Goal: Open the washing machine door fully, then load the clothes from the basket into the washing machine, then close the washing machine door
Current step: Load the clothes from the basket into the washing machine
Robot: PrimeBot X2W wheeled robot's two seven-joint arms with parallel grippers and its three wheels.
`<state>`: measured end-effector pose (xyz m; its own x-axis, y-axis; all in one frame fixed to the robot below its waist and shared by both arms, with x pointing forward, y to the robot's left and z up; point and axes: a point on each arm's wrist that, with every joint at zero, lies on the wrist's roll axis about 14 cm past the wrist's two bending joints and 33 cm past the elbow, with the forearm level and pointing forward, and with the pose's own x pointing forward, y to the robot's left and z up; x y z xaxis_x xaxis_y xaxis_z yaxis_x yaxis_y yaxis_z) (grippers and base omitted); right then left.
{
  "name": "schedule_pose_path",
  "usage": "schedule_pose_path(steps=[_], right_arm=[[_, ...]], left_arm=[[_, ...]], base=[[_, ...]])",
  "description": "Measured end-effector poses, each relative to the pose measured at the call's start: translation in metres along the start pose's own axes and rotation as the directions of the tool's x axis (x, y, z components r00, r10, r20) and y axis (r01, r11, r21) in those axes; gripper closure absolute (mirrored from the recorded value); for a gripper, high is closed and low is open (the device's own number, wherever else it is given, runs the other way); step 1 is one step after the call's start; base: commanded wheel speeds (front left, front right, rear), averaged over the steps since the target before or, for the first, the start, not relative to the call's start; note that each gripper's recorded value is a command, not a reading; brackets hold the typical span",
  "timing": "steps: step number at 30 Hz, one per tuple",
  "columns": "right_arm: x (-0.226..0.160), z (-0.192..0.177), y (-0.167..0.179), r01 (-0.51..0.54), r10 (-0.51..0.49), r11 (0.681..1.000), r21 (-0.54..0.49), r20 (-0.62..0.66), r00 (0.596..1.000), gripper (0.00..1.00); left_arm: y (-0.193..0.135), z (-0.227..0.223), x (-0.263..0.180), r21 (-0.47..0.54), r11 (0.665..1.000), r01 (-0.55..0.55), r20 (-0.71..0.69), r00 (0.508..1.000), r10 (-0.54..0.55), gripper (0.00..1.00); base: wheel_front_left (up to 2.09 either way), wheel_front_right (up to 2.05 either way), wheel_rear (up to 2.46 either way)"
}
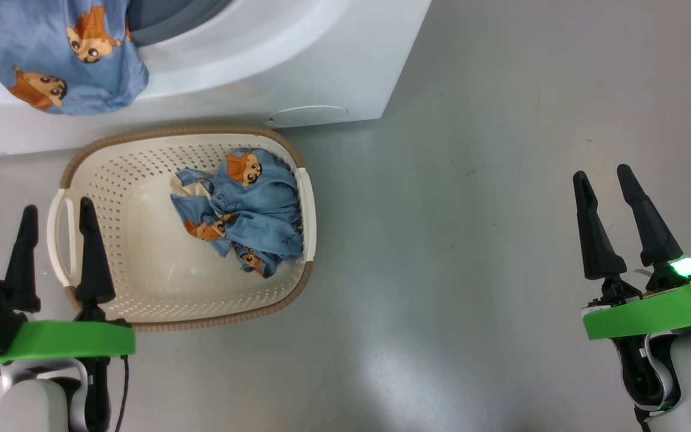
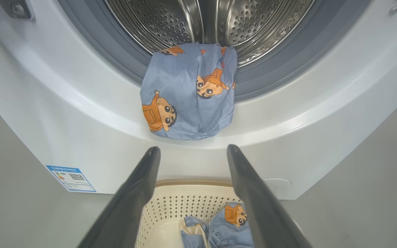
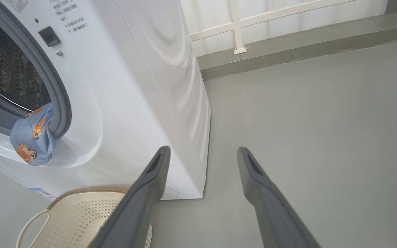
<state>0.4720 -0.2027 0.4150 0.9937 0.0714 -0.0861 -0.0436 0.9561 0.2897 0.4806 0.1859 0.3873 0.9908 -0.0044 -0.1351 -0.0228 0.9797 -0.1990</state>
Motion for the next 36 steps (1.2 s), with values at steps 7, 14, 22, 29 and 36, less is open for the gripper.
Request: schedule_pose_path(steps=[7,14,22,29,36], right_arm=[[0.000,-0.001,-0.002,0.005,-0.005,1.000,-0.002,-0.002,1.000,0.00],[0.002,-0.009,-0.004,0.010,-0.010,1.000,0.003,-0.017,1.000,0.00],[0.008,-0.023,-0.006,0.012,-0.011,1.000,0.005,-0.045,0.999,0.00],[0.016,-0.028,-0.006,0.005,-0.005,1.000,0.005,-0.046,0.999,0.00],[0.015,-0.031,-0.011,0.019,-0.019,1.000,0.002,-0.056,0.998,0.00]], left_arm=[[-0.003,-0.007,0.001,-0.017,1.000,0.004,-0.018,1.000,-0.004,0.00],[-0.014,-0.020,0.025,-0.040,0.999,0.034,-0.046,0.998,-0.036,0.00],[-0.027,-0.035,0.070,-0.049,0.997,0.067,-0.086,0.994,-0.071,0.00],[-0.034,-0.054,0.097,-0.027,0.996,0.086,-0.148,0.985,-0.089,0.00],[-0.035,-0.068,0.115,0.006,0.995,0.097,-0.190,0.977,-0.094,0.00]], base=[[0.00,0.00,0.00],[0.00,0.00,0.00],[0.00,0.00,0.00],[0.00,0.00,0.00],[0.00,0.00,0.00]])
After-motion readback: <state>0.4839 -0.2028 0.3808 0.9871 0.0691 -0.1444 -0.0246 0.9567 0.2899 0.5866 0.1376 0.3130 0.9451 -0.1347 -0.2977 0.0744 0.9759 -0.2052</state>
